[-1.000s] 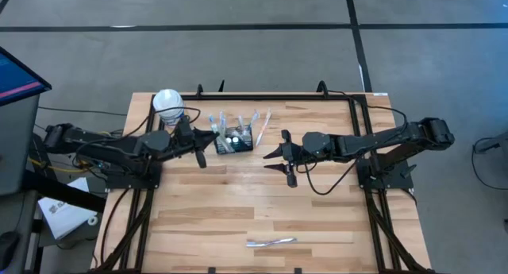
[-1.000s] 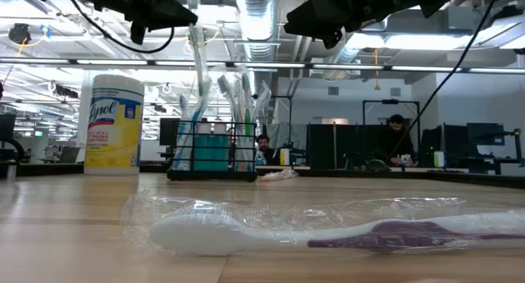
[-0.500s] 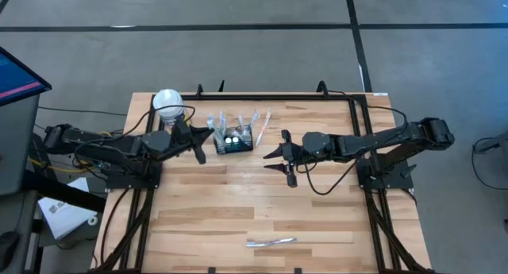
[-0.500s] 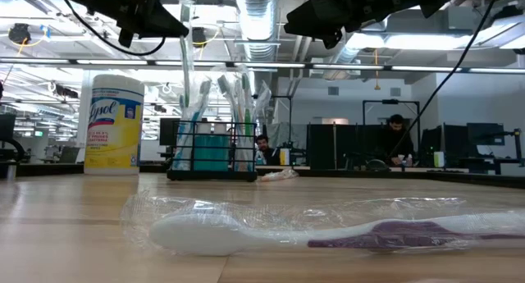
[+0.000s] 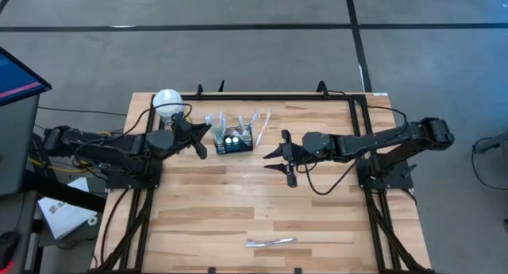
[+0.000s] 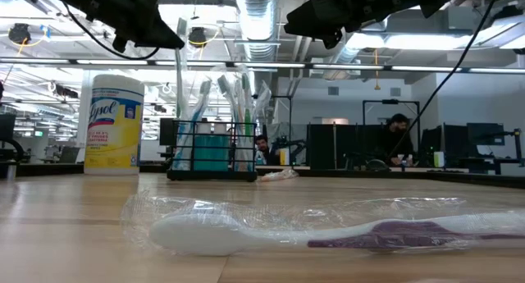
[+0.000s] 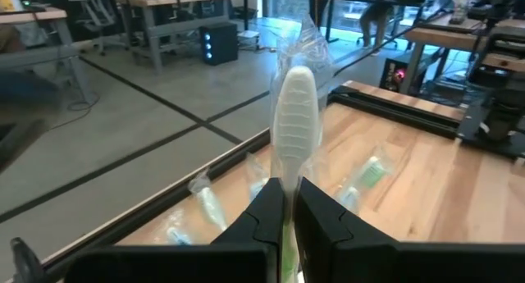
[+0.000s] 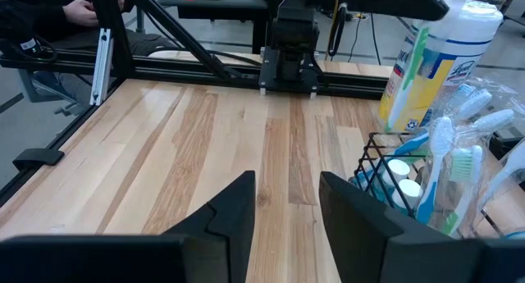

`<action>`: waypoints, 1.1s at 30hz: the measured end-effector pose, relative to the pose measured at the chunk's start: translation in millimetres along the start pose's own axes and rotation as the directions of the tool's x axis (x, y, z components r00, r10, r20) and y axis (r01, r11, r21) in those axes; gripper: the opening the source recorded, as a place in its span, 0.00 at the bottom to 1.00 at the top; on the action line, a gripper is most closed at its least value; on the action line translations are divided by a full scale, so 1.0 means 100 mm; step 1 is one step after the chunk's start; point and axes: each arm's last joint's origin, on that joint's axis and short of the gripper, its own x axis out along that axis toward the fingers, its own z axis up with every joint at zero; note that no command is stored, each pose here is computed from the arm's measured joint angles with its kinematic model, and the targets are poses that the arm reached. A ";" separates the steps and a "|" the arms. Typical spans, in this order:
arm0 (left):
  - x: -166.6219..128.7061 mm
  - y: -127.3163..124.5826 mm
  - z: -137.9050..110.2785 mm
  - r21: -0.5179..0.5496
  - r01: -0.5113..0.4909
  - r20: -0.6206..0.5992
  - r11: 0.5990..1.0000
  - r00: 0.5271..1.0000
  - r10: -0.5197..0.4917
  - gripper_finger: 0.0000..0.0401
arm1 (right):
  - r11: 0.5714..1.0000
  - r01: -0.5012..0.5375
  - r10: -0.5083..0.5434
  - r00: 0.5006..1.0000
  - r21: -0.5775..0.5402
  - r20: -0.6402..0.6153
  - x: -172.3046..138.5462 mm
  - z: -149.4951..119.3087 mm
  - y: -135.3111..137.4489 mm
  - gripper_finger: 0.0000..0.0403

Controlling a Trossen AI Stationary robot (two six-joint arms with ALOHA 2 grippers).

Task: Pick & Place toothbrushing station
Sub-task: Put the green toothbrush into the mesh organizer

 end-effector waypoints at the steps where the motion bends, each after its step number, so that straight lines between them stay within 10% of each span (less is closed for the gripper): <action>1: 0.01 0.01 0.00 -0.001 -0.006 0.000 1.000 1.000 0.006 0.01 | 1.000 0.000 0.000 1.000 0.000 0.000 0.00 0.00 0.00 0.31; 33: 0.34 -0.14 -0.31 0.001 -0.082 -0.138 0.997 0.987 0.081 0.02 | 1.000 0.001 -0.001 1.000 0.000 -0.024 0.12 -0.09 0.00 0.31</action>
